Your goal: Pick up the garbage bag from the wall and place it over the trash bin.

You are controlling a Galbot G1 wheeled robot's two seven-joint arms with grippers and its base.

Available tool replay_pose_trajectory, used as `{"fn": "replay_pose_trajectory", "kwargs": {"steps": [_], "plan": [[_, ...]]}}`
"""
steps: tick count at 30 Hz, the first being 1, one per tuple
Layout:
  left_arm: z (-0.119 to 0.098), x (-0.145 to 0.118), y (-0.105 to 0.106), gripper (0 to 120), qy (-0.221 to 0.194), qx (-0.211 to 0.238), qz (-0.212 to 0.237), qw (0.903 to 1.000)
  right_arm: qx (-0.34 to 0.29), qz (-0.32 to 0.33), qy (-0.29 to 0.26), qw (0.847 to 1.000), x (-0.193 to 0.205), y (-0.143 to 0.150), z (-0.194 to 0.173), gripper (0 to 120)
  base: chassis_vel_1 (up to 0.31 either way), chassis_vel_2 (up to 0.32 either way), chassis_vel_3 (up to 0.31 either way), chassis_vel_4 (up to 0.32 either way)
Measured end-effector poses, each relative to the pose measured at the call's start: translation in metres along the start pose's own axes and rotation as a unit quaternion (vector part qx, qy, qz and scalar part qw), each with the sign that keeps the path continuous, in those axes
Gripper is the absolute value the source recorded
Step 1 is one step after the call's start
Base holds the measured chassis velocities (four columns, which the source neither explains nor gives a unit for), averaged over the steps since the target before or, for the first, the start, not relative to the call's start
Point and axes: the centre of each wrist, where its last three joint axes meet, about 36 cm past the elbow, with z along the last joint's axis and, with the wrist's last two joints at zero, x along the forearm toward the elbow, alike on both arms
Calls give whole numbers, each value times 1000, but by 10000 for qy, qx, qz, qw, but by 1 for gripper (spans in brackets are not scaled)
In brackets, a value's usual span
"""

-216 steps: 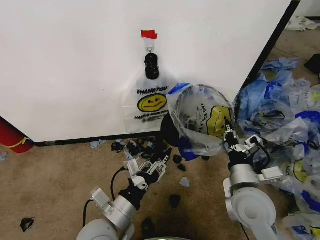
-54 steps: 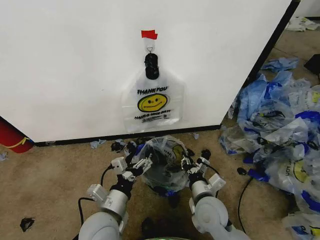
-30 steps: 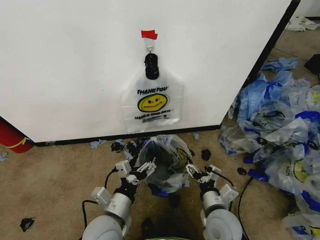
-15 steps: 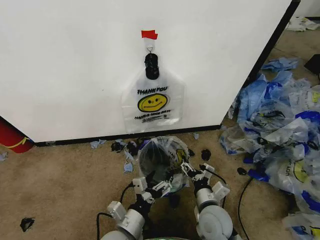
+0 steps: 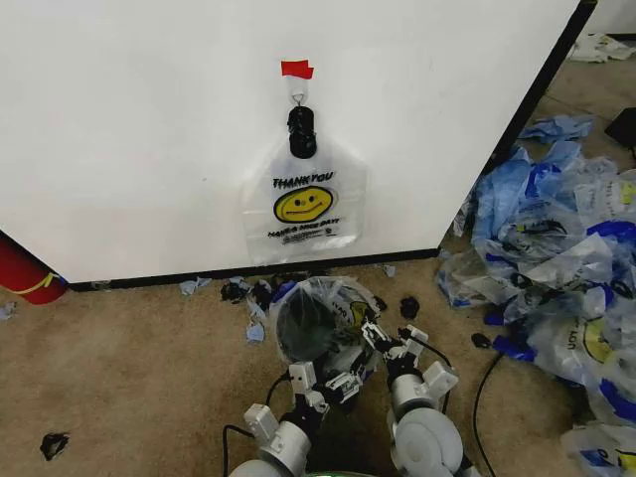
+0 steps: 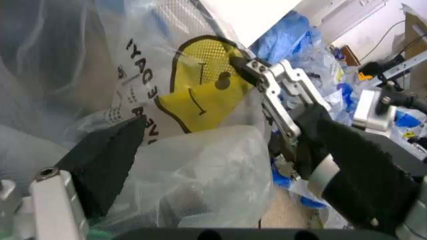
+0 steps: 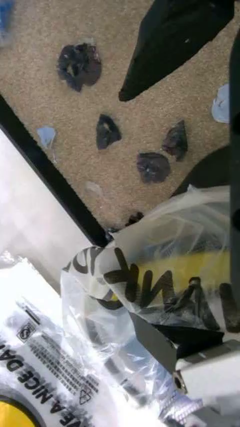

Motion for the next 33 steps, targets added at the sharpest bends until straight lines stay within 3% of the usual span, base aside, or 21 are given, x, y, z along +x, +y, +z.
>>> {"fn": "replay_pose_trajectory", "kwargs": {"steps": [8, 17, 22, 33], "plan": [[-8, -3, -1, 100, -33, -15, -24, 10000, -11, -54, -14, 10000, -1, -3, -4, 100, 0, 0, 0, 0], [-17, -9, -2, 100, -50, -66, -68, 9999, 63, -587, -42, 9982, 1, -16, -13, 100, 0, 0, 0, 0], [-17, -11, -2, 100, -53, -92, -83, 9999, 103, -1244, -113, 9921, -3, -38, -2, 100, 0, 0, 0, 0], [-17, -12, 1, 100, -55, -156, -148, 9998, 290, -1827, -104, 9827, -21, -75, 2, 100, 0, 0, 0, 0]]}}
